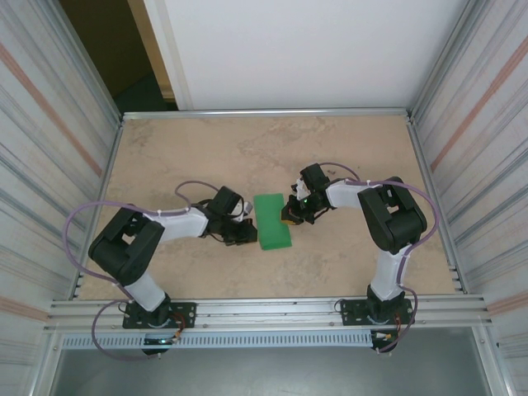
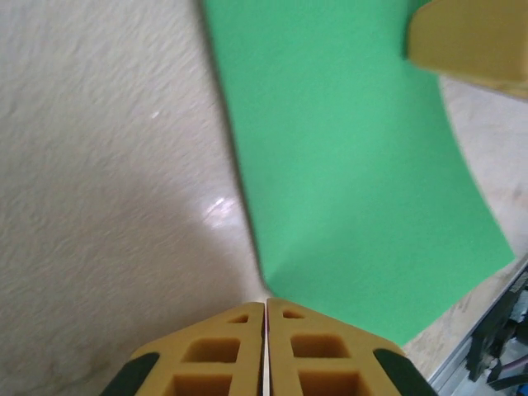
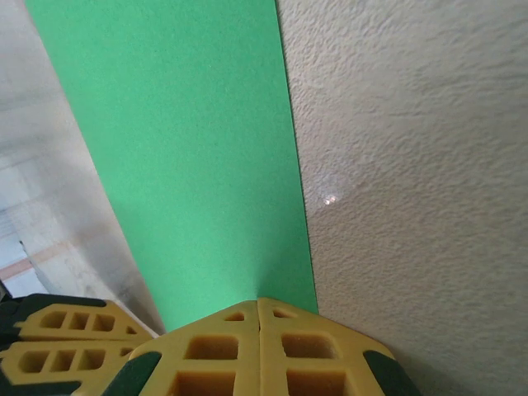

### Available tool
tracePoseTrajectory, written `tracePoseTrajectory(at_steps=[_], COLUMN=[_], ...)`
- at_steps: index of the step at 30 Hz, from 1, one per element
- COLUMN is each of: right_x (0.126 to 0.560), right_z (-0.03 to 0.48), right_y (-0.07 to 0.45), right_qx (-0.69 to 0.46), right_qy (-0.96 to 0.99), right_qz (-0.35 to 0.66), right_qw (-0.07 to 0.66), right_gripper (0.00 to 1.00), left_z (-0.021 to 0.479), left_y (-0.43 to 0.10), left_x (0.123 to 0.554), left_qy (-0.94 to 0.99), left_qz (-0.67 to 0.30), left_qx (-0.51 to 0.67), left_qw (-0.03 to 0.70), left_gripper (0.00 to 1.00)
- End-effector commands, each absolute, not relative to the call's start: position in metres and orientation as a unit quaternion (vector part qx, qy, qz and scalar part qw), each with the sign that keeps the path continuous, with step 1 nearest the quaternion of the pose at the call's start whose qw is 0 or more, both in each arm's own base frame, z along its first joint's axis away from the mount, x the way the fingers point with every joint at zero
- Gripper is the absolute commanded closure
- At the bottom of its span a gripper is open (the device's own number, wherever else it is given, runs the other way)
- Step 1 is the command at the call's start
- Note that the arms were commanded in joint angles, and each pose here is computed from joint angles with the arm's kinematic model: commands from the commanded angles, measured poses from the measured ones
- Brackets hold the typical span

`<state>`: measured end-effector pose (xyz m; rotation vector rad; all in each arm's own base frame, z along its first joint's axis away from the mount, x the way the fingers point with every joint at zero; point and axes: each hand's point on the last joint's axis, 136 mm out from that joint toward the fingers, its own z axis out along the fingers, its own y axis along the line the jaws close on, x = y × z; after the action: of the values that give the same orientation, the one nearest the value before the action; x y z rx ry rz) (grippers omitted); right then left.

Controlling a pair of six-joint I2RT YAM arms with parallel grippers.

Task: Fold a paper plane with a square sheet of paper (pick it up from the middle)
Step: First fold the square sheet of paper in half at the center of the table.

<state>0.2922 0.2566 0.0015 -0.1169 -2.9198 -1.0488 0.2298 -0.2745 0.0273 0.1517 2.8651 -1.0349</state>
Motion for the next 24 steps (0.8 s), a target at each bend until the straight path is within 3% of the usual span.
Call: tracePoseTrajectory(at_steps=[1, 6, 12, 24], right_x=[0.217, 0.216, 0.217, 0.213], right_z=[-0.095, -0.096, -0.097, -0.105], right_y=[0.166, 0.165, 0.165, 0.163], right_qx=[-0.113, -0.113, -0.113, -0.114], right_qy=[-0.982, -0.982, -0.982, -0.981], right_qz=[-0.092, -0.09, -0.09, -0.084], right_qw=[0.121, 0.123, 0.123, 0.129], right_gripper=[1.0, 1.0, 1.0, 1.0], left_z=[0.05, 0.047, 0.032, -0.026], left_y=[-0.291, -0.305, -0.322, -0.266], left_x=[0.247, 0.257, 0.235, 0.187], left_qy=[0.921, 0.913, 0.915, 0.954], left_qz=[-0.376, -0.394, -0.395, -0.297], left_qx=[0.045, 0.03, 0.056, 0.042], left_qw=[0.09, 0.097, 0.057, 0.015], left_gripper=[0.9, 0.9, 0.9, 0.91])
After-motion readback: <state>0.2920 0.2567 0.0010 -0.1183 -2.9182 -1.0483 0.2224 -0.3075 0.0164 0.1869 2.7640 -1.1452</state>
